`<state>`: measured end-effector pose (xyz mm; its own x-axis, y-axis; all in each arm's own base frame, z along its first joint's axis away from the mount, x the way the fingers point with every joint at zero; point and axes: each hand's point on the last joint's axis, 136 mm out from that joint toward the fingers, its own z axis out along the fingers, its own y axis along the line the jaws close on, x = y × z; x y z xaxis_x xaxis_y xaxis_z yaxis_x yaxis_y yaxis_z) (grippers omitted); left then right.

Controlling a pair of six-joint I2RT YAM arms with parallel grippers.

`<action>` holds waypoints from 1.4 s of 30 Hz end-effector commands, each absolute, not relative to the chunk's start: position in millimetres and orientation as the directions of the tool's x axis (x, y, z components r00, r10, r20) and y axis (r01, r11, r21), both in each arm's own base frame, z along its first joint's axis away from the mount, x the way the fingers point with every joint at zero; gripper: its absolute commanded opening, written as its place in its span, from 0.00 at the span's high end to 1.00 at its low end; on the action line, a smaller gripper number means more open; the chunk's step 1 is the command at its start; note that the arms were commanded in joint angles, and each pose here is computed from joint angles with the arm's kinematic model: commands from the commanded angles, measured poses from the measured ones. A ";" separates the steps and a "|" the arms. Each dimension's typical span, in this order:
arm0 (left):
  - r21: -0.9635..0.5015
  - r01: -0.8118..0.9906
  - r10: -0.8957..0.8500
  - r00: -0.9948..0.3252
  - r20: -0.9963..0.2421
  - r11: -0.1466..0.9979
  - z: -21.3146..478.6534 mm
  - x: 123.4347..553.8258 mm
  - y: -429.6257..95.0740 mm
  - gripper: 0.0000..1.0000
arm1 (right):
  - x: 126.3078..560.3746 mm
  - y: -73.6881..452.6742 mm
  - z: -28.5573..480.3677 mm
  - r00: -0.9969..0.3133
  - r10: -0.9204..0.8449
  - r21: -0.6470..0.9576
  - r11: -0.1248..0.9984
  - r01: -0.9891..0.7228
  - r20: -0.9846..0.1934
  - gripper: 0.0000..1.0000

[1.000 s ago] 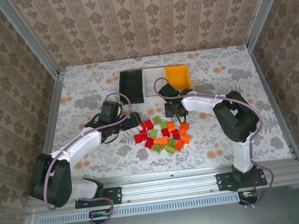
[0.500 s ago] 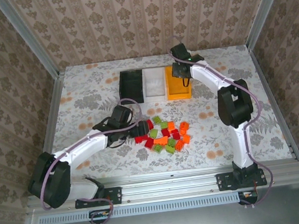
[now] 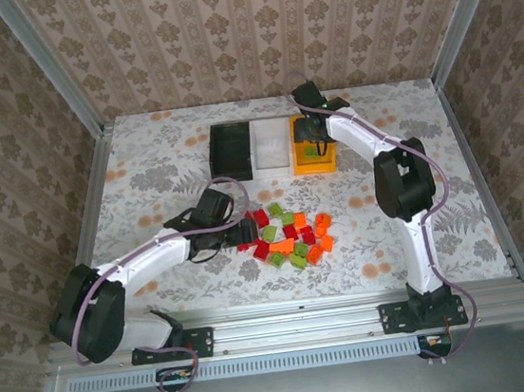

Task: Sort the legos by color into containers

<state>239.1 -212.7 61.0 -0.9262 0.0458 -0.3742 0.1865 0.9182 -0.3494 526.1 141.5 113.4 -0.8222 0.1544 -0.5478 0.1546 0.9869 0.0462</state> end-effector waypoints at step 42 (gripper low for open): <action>-0.391 0.105 -0.070 -0.910 -0.408 0.914 85.7 303.3 -218.3 0.37 | 449.4 155.2 141.5 -0.785 0.152 0.137 0.987 0.086 -0.601 0.33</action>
<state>296.4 -209.6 89.6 -0.8912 -0.0584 -0.4498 0.1268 0.9201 -0.3707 454.5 159.9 133.7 -0.7987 0.1344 -0.5865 0.0668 0.9885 0.1355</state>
